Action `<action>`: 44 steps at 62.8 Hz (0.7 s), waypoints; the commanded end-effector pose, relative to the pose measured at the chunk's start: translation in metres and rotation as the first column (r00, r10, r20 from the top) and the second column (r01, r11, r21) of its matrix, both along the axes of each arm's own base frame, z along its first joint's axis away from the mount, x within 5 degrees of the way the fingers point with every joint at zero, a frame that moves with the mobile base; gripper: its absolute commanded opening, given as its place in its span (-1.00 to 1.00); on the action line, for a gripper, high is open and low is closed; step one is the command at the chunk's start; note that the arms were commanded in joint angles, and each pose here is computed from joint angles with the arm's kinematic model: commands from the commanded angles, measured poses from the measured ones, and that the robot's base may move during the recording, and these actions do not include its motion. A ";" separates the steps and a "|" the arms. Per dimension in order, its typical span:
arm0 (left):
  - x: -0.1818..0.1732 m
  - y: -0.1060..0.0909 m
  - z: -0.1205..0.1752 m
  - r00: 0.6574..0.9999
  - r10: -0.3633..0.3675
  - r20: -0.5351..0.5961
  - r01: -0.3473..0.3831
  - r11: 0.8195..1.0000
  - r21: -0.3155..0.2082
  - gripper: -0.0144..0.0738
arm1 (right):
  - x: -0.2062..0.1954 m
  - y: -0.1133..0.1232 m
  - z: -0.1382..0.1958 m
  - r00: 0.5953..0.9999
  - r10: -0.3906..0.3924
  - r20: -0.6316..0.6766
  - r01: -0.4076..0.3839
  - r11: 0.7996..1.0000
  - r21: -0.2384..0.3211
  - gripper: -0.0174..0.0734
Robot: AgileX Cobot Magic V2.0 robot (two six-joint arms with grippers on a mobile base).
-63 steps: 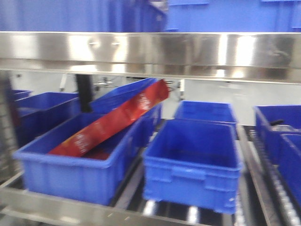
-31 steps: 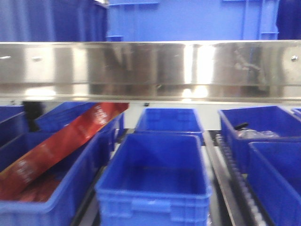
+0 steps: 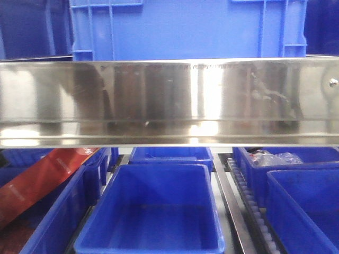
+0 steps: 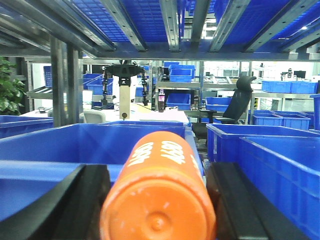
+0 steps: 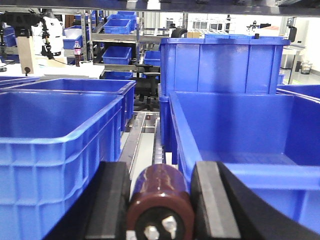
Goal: Place cylindrical capacitor in blue bin on shelf
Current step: 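Move both held capacitors over the blue bins on the shelf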
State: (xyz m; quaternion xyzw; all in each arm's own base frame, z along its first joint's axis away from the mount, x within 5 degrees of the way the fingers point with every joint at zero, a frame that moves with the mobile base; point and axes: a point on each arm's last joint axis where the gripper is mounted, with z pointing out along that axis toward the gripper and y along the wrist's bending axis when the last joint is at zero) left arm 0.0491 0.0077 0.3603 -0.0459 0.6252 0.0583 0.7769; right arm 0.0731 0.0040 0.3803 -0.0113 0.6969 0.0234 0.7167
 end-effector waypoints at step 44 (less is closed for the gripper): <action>-0.001 0.000 0.002 1.000 -0.007 0.022 0.007 1.000 -0.004 -0.93 | -0.001 -0.001 0.003 1.000 -0.009 0.030 0.009 1.000 -0.005 -0.97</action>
